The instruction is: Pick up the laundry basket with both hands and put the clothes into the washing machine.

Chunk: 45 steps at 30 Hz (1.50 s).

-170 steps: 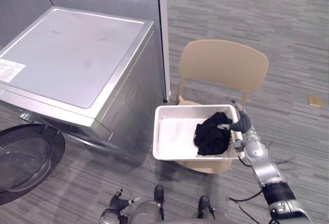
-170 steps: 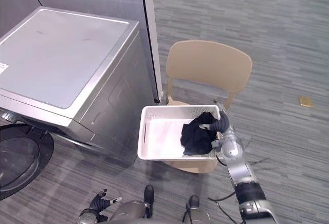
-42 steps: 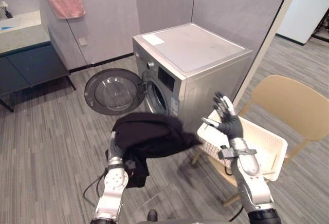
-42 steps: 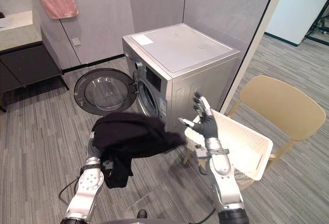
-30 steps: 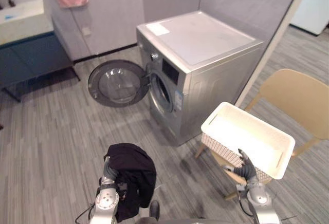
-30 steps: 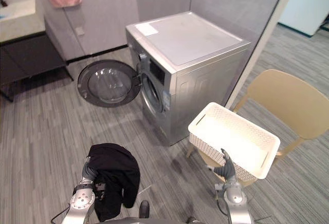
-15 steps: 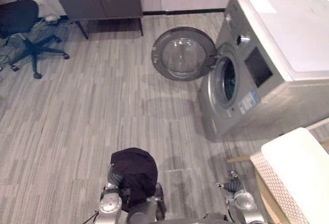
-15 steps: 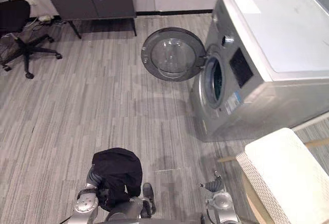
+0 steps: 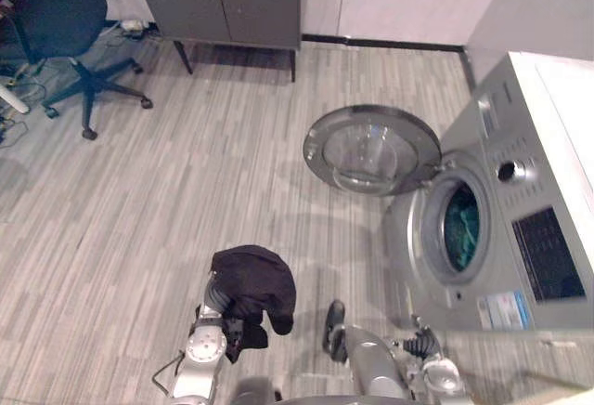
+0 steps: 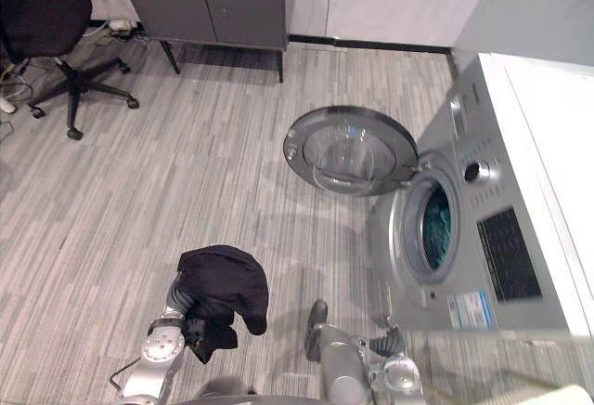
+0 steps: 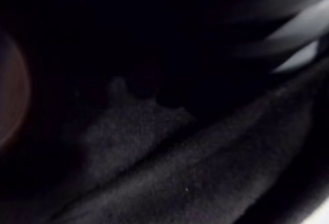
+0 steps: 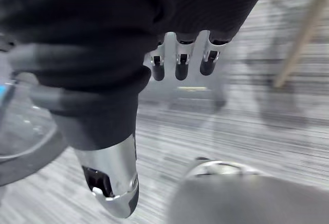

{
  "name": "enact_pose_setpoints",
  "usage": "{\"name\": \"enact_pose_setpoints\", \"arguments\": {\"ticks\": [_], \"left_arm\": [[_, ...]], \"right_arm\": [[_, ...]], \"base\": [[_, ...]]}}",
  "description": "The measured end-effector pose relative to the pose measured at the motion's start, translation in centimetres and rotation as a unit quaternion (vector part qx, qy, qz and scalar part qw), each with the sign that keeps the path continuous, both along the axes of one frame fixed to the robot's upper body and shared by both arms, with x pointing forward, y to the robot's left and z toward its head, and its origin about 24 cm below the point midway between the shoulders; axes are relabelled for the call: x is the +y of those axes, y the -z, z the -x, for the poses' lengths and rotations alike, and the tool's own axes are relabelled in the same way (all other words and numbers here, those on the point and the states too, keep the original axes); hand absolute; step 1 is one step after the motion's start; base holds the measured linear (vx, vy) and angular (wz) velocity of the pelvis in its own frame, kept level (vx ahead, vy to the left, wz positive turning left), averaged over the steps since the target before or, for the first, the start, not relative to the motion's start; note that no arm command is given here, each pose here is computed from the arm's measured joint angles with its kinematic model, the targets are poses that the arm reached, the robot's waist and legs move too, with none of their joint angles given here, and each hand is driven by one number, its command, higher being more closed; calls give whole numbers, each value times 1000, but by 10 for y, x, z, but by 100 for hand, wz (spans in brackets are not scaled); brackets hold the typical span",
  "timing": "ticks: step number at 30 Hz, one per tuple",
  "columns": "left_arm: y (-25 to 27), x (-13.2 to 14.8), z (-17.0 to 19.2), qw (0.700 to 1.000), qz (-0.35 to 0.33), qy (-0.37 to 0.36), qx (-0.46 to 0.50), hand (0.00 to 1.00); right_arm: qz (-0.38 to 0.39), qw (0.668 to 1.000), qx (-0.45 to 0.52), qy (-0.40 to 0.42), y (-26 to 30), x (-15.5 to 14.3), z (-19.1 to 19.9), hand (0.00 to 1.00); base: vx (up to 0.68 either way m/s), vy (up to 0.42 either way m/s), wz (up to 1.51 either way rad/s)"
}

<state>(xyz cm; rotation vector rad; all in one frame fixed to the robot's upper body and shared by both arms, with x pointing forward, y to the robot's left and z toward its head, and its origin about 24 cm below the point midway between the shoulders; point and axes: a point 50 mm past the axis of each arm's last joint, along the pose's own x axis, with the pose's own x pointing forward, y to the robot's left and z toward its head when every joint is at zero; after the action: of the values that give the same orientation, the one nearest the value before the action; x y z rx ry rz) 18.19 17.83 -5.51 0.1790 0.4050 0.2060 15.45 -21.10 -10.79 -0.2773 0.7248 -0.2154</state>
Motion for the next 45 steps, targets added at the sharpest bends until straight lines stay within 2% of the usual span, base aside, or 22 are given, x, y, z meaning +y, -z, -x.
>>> {"name": "enact_pose_setpoints", "arguments": {"ticks": [3, 7, 13, 16, 21, 28, 37, 39, 41, 45], "left_arm": [[-3, -15, -8, 1000, 14, 26, -9, 100], [-13, -23, -19, 998, 22, 41, -34, 100], [-9, -35, -16, 997, 29, 68, -25, 100], [-6, -22, -11, 998, 10, 63, -12, 100], [-9, -8, -16, 998, -16, 65, -15, 100], [6, 1, -14, 998, -20, 49, 22, 100], [1, -13, -19, 998, -2, 57, 5, 100], [-4, -12, -24, 998, -9, 62, -5, 100], [-15, -13, -29, 998, -13, 59, -31, 100], [-38, -12, -45, 995, -20, 58, -83, 100]], "right_arm": [[-8, 999, -45, 5, -14, 2, -16, 0], [-6, 998, -55, 12, -17, 2, -20, 0], [-15, 999, -15, 30, -3, 5, 3, 0], [-44, 999, 4, 32, 4, 24, 12, 0], [-51, 998, 27, -5, 13, 38, -8, 0], [-24, 997, 69, 2, 23, 17, 8, 0], [-2, 998, 49, 42, 16, -4, 3, 0], [-12, 998, 42, 48, 16, 4, 1, 0], [-14, 998, 31, 47, 13, 7, -4, 0], [-12, 998, -36, 47, -10, 9, -45, 0]], "base": [[584, -94, -105], [396, 29, -103], [301, 311, -146], [164, 321, -185], [31, 138, -156], [139, -76, -53], [141, 146, -66], [111, 169, -17], [31, 208, -23], [-124, 162, -52]]}}
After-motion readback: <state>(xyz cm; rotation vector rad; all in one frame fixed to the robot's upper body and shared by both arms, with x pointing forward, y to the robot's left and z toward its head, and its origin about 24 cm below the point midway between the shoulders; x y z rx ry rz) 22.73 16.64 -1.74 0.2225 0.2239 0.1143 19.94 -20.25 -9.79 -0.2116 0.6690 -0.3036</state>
